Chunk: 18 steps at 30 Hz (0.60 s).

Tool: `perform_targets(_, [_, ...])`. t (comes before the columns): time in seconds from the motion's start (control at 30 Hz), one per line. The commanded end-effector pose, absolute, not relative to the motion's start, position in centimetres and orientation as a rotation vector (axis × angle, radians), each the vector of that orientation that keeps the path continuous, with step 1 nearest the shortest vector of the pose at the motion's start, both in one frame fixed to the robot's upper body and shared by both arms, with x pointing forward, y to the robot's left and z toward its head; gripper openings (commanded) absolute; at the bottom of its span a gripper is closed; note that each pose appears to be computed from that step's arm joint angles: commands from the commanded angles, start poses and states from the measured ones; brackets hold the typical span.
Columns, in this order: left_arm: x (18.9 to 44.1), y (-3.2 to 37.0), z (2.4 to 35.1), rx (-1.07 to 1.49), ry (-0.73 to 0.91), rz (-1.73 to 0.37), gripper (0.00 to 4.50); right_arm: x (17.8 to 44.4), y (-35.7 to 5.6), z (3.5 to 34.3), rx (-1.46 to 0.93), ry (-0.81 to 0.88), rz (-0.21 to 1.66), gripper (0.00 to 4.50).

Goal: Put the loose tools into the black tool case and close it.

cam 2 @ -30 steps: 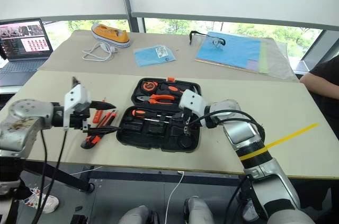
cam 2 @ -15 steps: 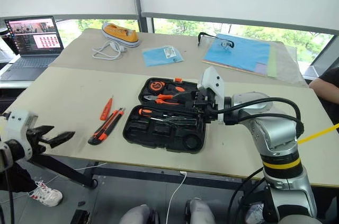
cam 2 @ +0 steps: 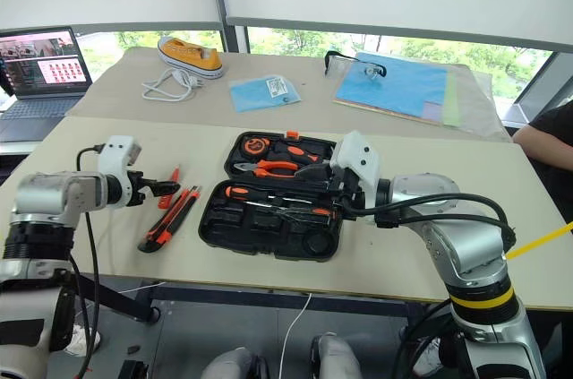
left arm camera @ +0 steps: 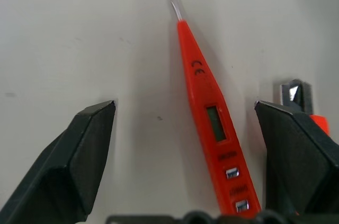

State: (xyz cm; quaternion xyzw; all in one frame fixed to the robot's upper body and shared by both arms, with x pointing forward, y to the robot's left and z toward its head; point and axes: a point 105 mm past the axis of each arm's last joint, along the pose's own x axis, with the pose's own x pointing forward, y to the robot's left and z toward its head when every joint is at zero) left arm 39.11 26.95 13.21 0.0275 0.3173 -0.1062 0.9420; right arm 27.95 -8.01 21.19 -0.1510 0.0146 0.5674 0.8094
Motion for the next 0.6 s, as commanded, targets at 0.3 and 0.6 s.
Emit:
perform_targets(0.3, [40.3,28.6,13.8,0.197,0.567,-0.237,0.42,26.1,-9.4,22.1,-0.336,0.030,1.202,4.50])
perform_targets(0.6, [37.1,18.4,20.8,0.619,0.221,-1.089,0.42,24.4,-10.0,20.8,-0.358,0.125,1.262,4.50])
